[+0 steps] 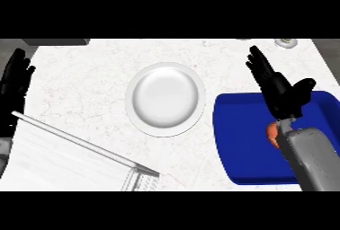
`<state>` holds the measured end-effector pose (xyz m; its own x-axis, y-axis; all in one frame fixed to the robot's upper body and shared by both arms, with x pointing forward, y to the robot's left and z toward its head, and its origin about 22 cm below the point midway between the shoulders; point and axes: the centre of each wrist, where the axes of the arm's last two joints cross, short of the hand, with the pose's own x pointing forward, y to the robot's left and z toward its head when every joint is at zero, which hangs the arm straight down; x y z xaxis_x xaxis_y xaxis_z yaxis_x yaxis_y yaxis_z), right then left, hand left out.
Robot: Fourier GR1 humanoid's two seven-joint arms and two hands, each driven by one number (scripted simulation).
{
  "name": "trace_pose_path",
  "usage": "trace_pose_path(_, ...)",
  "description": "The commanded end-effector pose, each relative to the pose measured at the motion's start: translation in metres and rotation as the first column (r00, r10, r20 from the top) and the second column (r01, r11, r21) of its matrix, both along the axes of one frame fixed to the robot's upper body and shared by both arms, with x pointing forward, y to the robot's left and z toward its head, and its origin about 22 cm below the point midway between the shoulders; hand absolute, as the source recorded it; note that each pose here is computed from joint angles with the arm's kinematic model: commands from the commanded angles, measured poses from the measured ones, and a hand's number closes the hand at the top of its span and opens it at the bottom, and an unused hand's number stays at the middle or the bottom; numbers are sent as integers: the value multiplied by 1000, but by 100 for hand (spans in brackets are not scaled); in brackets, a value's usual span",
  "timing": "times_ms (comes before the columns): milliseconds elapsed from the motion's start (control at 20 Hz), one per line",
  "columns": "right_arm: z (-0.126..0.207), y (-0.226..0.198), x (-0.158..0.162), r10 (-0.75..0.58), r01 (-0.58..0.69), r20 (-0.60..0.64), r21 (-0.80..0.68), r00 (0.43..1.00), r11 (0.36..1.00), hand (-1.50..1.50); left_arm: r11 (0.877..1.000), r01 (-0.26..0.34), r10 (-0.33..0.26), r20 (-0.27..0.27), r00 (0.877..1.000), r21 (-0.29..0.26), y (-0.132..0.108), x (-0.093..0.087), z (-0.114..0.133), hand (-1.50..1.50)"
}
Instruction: Pick the squash from the tray and place it in the plate
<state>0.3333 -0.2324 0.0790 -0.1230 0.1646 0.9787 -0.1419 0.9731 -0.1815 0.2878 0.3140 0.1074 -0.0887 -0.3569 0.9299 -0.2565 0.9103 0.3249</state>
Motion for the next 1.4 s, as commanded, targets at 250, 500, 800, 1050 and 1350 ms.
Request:
trace_pose_path(250, 58, -94, -4, -294, 304, 279, 8, 914, 953, 150, 976, 9, -30, -90, 996, -219, 30, -44, -64, 0)
trace_pose_path(500, 48, -152, -21, -554, 602, 301, -94, 776, 793, -150, 961, 22, -50, -98, 994, -274, 41, -48, -57, 0)
trace_pose_path(800, 38, -159, -31, -578, 628, 344, -47, 740, 777, -150, 942, 14, -68, -150, 986, -336, 47, -54, -62, 0)
trace_pose_path(1050, 27, -175, -47, -526, 596, 306, -218, 793, 772, -150, 935, 30, -98, -178, 979, -354, 50, -55, -52, 0)
trace_pose_path(1350, 4, -183, -66, -416, 432, 145, -481, 898, 763, -150, 919, 57, -132, -169, 977, -391, 47, -57, -42, 0)
